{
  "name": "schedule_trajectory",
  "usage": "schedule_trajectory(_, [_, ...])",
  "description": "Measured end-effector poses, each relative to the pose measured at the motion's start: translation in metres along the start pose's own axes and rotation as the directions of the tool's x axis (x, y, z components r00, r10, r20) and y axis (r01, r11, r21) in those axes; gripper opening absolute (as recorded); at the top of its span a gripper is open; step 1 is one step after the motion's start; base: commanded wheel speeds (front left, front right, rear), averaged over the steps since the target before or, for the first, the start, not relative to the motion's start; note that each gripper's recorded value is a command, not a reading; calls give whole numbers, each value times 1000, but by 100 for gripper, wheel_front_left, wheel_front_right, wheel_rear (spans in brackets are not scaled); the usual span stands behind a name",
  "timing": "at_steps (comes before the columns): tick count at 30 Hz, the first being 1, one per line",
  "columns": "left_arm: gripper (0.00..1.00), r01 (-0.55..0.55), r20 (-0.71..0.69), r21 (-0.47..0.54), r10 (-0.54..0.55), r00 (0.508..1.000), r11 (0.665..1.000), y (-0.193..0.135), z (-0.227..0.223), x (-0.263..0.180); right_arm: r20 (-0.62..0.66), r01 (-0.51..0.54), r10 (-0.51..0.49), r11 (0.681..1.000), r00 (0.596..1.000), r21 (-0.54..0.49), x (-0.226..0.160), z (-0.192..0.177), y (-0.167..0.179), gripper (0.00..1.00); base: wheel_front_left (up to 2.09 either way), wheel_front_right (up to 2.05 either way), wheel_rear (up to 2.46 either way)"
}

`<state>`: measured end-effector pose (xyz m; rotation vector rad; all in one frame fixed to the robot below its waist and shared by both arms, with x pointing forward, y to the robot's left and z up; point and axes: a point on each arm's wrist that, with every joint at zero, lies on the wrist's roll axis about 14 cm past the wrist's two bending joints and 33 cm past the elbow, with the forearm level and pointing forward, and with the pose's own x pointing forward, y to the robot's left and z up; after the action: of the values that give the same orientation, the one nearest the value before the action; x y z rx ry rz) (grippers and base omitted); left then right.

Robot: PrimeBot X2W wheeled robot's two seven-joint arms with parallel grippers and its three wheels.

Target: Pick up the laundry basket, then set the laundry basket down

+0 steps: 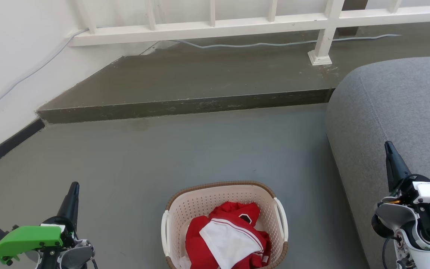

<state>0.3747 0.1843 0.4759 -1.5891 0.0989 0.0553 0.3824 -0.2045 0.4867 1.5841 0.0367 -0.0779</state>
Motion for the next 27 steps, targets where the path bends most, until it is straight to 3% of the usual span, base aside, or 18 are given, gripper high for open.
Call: schedule_trajectory(27, [0, 3, 2, 0, -3, 1000, 1000, -1, 1, 0, 3, 0, 0, 1000, 1000, 2, 0, 1, 0, 0, 0, 0, 0])
